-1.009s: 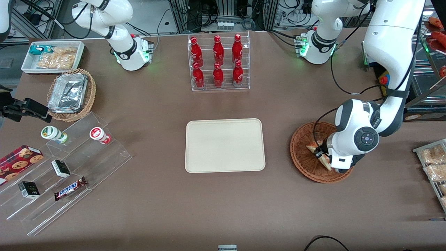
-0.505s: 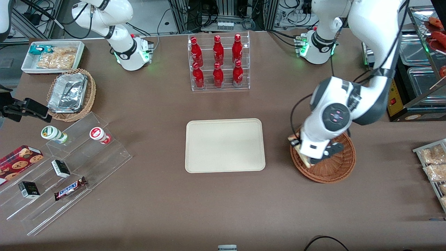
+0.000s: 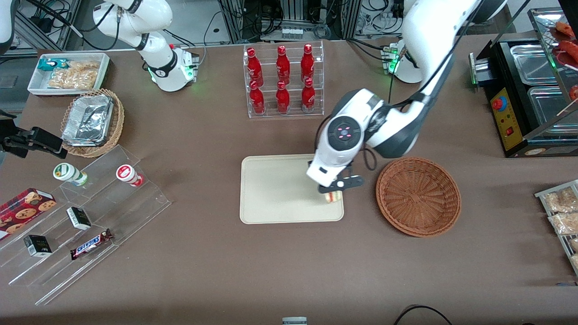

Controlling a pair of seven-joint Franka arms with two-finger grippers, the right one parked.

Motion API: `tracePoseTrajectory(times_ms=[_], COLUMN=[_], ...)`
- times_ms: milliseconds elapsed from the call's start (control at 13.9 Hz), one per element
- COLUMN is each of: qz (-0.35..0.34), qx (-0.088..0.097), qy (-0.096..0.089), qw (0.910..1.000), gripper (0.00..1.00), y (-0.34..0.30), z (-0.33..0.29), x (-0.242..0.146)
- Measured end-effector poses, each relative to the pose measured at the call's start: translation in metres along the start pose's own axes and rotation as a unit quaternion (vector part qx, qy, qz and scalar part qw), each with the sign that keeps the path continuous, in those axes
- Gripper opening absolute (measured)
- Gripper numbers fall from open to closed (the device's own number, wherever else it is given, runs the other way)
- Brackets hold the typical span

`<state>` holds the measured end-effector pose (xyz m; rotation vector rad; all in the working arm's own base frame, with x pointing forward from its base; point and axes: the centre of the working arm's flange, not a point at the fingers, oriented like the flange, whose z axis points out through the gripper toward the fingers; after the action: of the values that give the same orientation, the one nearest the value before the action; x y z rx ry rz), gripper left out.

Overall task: Place sandwich from basket to tray
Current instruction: 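Lift the sandwich and carry it over the cream tray, then lower the sandwich onto the tray and open the left gripper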

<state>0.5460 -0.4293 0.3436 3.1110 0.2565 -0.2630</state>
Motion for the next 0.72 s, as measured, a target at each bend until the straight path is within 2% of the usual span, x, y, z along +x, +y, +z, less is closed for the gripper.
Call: tracePoseTrajectory(times_ms=[216, 360, 721], qz=[0.013, 0.015, 0.028], qx=[-0.027, -0.038, -0.038], qy=[0.005, 0.005, 0.003], qw=[0.9995, 0.9992, 0.9989], gripper=[0.15, 0.16, 0.22], y=[0.039, 0.061, 0.084], z=[0.040, 0.059, 0.081], x=[-0.008, -0.013, -0.017])
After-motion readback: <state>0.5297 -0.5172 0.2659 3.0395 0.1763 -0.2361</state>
